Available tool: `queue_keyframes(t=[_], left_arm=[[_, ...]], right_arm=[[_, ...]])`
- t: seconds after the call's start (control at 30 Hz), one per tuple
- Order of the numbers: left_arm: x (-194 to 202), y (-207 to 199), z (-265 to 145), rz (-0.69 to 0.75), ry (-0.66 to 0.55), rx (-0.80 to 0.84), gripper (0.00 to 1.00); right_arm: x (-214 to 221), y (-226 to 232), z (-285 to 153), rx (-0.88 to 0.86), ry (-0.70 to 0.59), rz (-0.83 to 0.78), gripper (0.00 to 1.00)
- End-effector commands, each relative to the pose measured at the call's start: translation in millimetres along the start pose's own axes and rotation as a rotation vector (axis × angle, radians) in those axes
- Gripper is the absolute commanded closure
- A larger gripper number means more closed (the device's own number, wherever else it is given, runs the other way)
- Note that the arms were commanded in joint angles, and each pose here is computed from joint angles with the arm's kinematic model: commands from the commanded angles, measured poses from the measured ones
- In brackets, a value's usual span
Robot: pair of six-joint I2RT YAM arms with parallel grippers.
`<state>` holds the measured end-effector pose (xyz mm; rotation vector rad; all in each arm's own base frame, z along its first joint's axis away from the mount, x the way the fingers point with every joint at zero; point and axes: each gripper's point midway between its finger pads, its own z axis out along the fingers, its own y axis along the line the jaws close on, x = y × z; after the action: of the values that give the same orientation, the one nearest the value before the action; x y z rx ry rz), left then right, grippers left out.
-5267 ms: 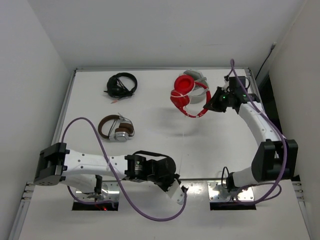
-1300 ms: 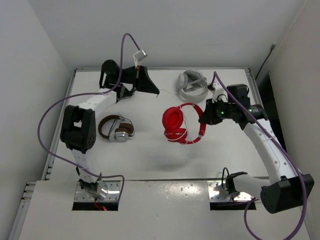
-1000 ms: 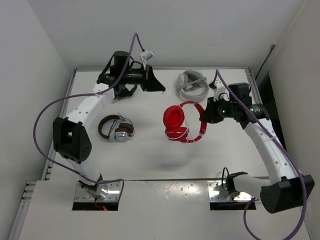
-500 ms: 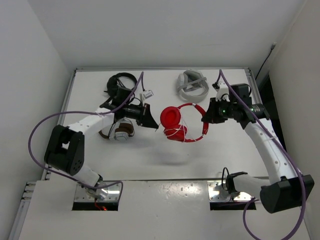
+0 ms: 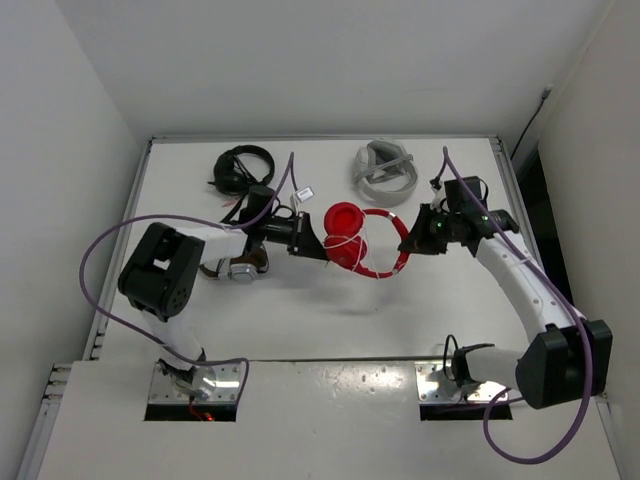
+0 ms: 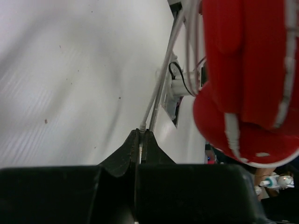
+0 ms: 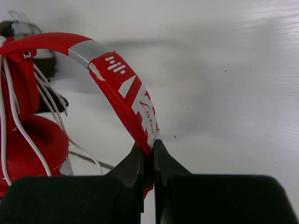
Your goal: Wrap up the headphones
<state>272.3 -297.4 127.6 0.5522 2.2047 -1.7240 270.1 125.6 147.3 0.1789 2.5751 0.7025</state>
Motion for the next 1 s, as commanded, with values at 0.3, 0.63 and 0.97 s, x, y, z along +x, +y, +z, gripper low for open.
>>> queue_keyframes(t=[0.3, 0.63, 0.97], left_arm=[[11.0, 12.9, 59.1, -0.170, 0.017, 0.086, 1.00], [30.5, 47.4, 97.7, -0.290, 0.034, 0.057, 1.00], [25.5, 52.2, 124.3, -0.292, 0.039, 0.109, 0.99]], right_arm=[[-61.3, -41.4, 28.2, 0.232, -0.256, 0.239, 1.00], [-46.3, -83.1, 64.4, 0.282, -0.167, 0.413, 1.00], [-52.0, -116.0, 76.7, 0.375, -0.225, 0.389, 1.00]])
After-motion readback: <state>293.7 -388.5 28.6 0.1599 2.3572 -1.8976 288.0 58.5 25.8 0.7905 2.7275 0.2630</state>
